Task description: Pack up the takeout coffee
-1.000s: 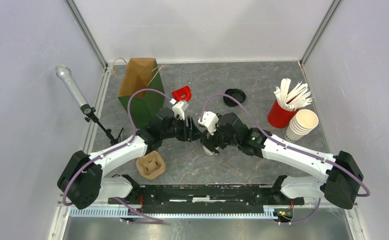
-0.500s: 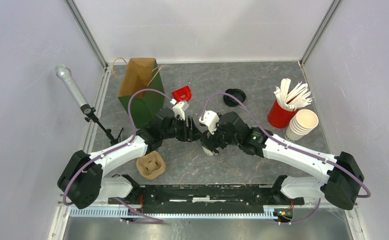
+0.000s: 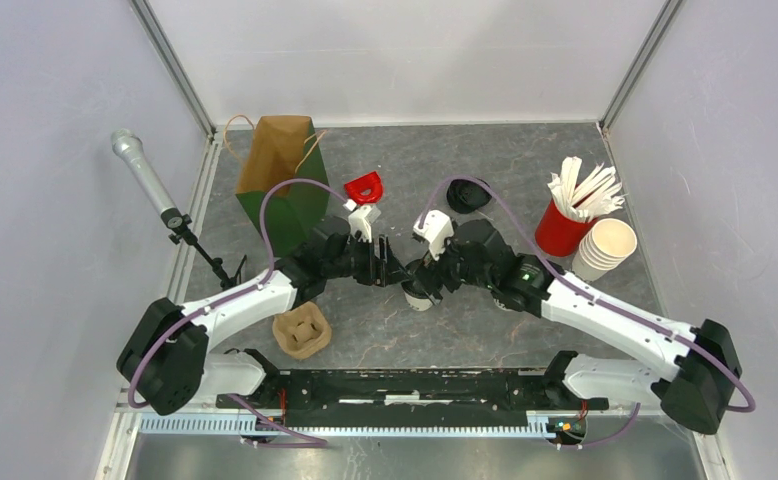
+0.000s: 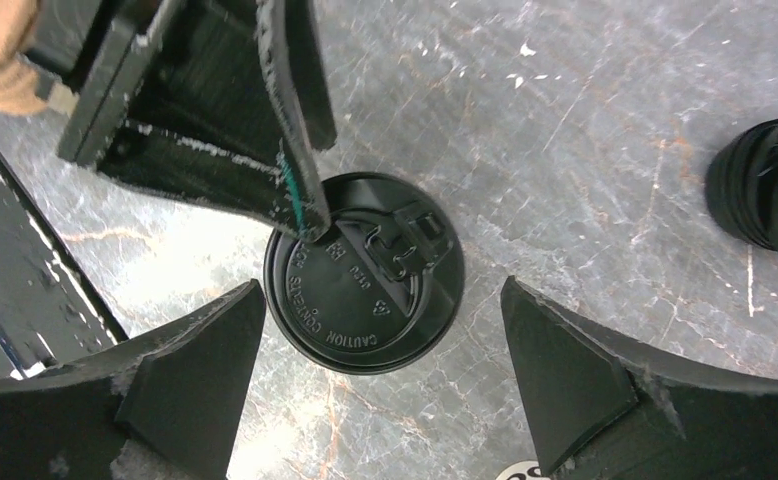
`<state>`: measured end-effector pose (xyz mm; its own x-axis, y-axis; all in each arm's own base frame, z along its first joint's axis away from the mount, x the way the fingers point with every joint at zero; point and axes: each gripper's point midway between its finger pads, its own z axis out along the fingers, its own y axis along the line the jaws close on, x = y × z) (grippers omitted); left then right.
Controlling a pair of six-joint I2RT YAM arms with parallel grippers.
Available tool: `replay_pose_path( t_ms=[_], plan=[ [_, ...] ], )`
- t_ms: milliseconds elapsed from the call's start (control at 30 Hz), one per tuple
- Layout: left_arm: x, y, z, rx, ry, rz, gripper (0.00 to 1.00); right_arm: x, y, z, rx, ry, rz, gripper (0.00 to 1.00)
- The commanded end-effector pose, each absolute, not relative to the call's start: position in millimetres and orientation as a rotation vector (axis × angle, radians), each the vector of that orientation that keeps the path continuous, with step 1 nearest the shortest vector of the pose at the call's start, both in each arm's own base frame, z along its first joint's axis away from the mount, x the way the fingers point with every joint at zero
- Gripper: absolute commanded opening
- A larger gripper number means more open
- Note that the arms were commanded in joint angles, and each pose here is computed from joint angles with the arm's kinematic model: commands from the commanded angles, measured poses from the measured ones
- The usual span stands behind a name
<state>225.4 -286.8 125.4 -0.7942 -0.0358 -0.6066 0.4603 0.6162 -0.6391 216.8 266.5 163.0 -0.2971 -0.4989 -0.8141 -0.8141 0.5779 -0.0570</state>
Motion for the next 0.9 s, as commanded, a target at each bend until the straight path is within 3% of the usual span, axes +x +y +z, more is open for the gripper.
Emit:
replay_pose_path(
  t_ms=[0, 300, 867],
  plan=[
    [226.9, -295.1, 139.4, 0.399, 2.182, -1.175, 0.71, 232.9, 263.7, 204.3, -0.849, 1.881, 0.513, 0.93],
    [231.2, -298.9, 138.5, 0.409, 2.181, -1.174, 0.71, 245.5, 253.4, 195.5, -0.720, 1.890, 0.606, 0.76],
    [223.4, -288.6, 98.3, 0.364, 2.286, -1.124, 0.54, 228.3, 242.5, 130.5, -0.693, 1.982, 0.739, 0.66]
  ],
)
